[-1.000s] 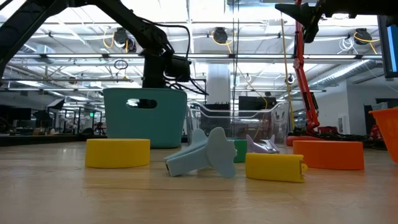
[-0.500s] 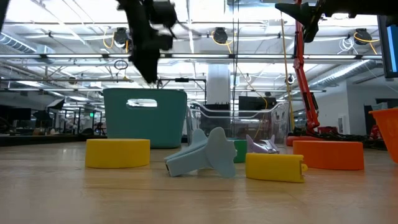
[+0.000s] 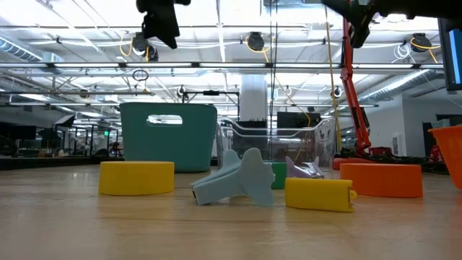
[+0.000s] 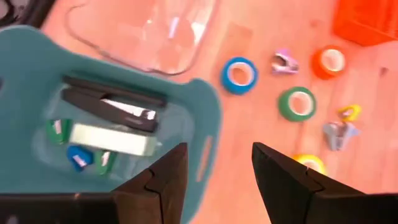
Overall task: Pick and place Stapler, Stapler remover, tape
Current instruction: Put the small yellow stapler into the blue bin
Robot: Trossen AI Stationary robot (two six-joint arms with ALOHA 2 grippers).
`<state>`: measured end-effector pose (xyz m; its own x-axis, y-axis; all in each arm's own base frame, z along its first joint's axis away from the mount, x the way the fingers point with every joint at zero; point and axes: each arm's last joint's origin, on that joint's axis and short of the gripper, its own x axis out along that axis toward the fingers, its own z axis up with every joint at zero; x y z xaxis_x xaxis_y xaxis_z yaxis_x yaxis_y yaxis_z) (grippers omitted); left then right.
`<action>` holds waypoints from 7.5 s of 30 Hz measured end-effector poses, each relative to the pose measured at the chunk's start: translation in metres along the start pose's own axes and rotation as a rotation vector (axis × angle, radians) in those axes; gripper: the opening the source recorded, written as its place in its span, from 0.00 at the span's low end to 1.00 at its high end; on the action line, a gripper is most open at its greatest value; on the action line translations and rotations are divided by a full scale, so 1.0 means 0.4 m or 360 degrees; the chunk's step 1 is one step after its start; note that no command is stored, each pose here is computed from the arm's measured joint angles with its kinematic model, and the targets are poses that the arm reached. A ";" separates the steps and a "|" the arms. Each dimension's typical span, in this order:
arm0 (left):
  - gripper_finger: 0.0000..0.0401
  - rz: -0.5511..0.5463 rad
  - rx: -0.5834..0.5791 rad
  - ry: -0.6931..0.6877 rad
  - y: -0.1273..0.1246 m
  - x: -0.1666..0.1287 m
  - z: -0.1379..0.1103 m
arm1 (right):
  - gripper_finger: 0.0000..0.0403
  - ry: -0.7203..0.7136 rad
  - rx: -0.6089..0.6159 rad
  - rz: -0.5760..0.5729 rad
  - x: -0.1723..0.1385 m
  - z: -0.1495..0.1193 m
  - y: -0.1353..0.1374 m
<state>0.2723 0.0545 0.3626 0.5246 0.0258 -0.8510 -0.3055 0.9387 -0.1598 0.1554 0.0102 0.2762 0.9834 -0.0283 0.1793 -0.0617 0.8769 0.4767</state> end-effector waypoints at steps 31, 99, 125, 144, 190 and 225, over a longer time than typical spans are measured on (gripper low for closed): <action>0.45 -0.0404 -0.0007 -0.0757 -0.053 -0.051 -0.398 | 0.48 0.0343 -0.0214 0.0211 0.222 -0.064 0.243; 0.45 -0.0763 0.0149 -0.1070 0.058 -0.024 -0.650 | 0.38 0.1853 0.0533 -0.0397 0.582 -0.275 0.316; 0.45 -0.0757 0.0149 -0.1073 0.058 -0.024 -0.650 | 0.65 0.1751 0.0347 -0.0698 0.533 -0.307 0.356; 0.45 -0.0755 0.0149 -0.1072 0.058 -0.024 -0.650 | 0.67 0.2002 0.0778 -0.0871 0.457 -0.467 0.293; 0.45 -0.0720 0.0119 -0.1077 0.060 -0.023 -0.650 | 0.66 0.2014 0.0840 -0.1013 0.430 -0.565 0.161; 0.45 -0.0738 0.0077 -0.1063 0.060 -0.023 -0.650 | 0.66 0.1787 0.0652 -0.0846 0.452 -0.571 0.177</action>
<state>0.0535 -0.0125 0.2366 0.9573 -0.1838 -0.2231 0.0859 0.9179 -0.3875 0.3677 0.1766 0.1457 0.4966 0.2640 -0.8269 0.5242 0.6681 0.5281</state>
